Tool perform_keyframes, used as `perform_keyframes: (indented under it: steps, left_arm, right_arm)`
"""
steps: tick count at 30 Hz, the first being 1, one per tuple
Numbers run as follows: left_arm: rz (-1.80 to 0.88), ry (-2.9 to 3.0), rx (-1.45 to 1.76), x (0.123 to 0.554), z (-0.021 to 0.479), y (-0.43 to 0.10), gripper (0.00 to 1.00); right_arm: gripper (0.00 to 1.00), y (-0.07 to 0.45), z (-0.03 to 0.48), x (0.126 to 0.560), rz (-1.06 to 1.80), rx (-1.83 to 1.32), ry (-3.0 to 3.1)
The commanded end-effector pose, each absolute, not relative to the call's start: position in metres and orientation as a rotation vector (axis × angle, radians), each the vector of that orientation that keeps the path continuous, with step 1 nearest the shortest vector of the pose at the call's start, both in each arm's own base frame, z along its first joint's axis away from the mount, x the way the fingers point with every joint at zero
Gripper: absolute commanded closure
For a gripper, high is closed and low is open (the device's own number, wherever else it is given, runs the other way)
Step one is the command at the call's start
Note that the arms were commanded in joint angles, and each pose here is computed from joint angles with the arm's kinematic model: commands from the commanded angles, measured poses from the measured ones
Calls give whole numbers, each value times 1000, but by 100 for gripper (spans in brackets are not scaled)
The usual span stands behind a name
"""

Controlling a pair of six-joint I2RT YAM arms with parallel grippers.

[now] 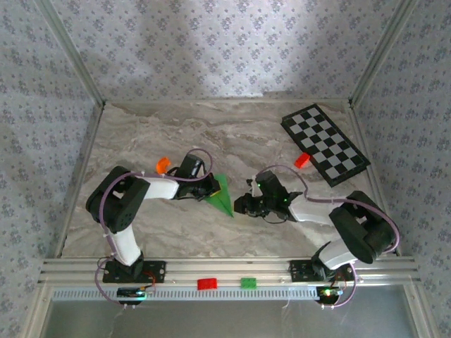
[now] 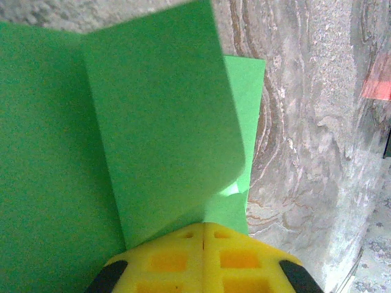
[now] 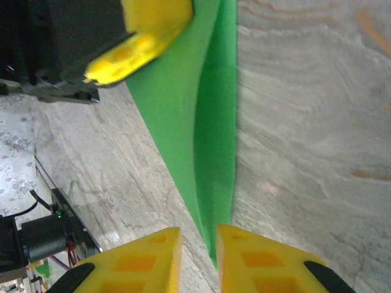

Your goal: Fold a paper plane with a square sheet of paper (pick it up from the middle)

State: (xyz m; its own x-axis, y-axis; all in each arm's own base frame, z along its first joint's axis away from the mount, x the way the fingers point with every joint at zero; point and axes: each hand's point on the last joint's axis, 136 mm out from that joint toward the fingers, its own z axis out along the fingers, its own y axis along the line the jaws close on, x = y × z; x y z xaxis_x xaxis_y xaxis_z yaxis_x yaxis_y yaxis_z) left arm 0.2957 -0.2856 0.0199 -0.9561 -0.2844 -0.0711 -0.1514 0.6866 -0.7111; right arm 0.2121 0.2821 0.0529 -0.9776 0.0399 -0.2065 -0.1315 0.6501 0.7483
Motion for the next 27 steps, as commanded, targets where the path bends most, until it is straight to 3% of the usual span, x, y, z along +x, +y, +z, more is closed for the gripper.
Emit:
perform_keyframes:
  steps: [1, 4, 7, 14, 27]
  left_arm:
    - [-971, 2856, -388, 274, -15, -269, 93]
    - [-972, 2856, -386, 274, -15, -270, 94]
    - [-970, 2859, -387, 274, -16, -270, 94]
    - [-964, 2866, -389, 272, -19, -269, 94]
    - [-963, 2873, -386, 270, -20, -269, 94]
  right_arm:
    - [85, 294, 67, 218, 1241, -169, 2652]
    - [95, 308, 69, 220, 1268, -214, 2659]
    - [99, 321, 65, 220, 1282, -240, 2689]
    - [99, 331, 43, 219, 1229, -250, 2768]
    - [99, 302, -7, 195, 1185, -85, 2885]
